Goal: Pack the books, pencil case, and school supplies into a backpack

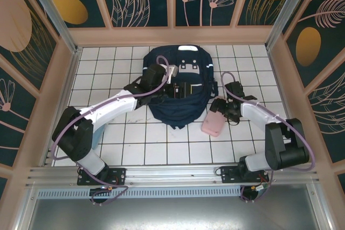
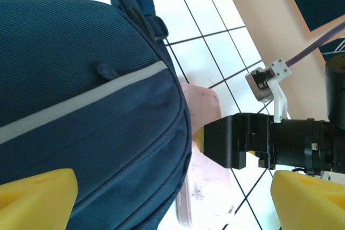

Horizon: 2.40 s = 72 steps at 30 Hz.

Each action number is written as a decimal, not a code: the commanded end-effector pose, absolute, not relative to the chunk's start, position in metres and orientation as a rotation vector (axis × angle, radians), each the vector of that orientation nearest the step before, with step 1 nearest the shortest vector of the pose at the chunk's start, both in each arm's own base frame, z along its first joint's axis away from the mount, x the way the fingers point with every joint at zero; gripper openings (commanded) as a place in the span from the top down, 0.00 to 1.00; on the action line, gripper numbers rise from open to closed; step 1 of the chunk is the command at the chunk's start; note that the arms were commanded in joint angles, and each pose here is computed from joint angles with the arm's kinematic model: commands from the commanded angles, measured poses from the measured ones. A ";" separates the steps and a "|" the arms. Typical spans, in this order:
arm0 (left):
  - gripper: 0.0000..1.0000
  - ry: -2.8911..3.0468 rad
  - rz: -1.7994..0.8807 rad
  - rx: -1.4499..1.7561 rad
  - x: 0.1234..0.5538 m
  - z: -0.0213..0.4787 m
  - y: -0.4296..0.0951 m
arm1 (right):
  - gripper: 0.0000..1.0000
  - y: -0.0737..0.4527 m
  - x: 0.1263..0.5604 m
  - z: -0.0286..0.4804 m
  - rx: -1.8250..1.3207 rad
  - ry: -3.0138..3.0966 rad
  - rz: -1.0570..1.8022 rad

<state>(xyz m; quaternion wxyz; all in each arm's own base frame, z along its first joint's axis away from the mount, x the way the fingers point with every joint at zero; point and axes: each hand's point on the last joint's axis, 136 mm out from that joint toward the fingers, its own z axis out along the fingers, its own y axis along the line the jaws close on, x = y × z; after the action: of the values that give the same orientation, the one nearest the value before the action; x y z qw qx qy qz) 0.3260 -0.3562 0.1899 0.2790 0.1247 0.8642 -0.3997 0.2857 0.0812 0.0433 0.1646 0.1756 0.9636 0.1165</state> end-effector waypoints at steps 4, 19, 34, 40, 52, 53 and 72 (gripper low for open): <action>0.21 2.348 -1.097 0.360 0.312 0.190 -0.392 | 0.07 0.071 0.287 0.071 0.605 2.670 0.451; 0.58 2.534 -0.923 0.581 0.266 0.114 -0.462 | 0.10 0.060 0.274 0.056 0.777 2.564 0.797; 0.77 2.659 -0.785 0.553 0.276 0.044 -0.471 | 0.24 0.076 0.269 0.033 0.737 2.655 0.819; 0.78 2.706 -0.704 0.575 0.275 0.017 -0.462 | 0.21 0.079 0.268 0.028 0.703 2.677 0.807; 0.87 2.780 -0.571 0.569 0.274 -0.018 -0.436 | 0.18 0.112 0.271 0.067 0.486 2.531 1.125; 0.87 2.782 -0.569 0.567 0.274 -0.018 -0.435 | 0.18 0.113 0.272 0.072 0.475 2.513 1.135; 0.77 2.651 -0.751 0.583 0.284 0.048 -0.459 | 0.63 0.084 0.267 0.059 0.657 2.590 0.855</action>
<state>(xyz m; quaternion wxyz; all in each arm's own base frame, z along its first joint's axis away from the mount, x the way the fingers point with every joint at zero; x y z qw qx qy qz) 0.2813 -0.4673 0.0359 0.1624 0.2054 0.9272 -0.2678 0.2648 0.0911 0.0598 0.1650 0.2239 0.9018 0.3306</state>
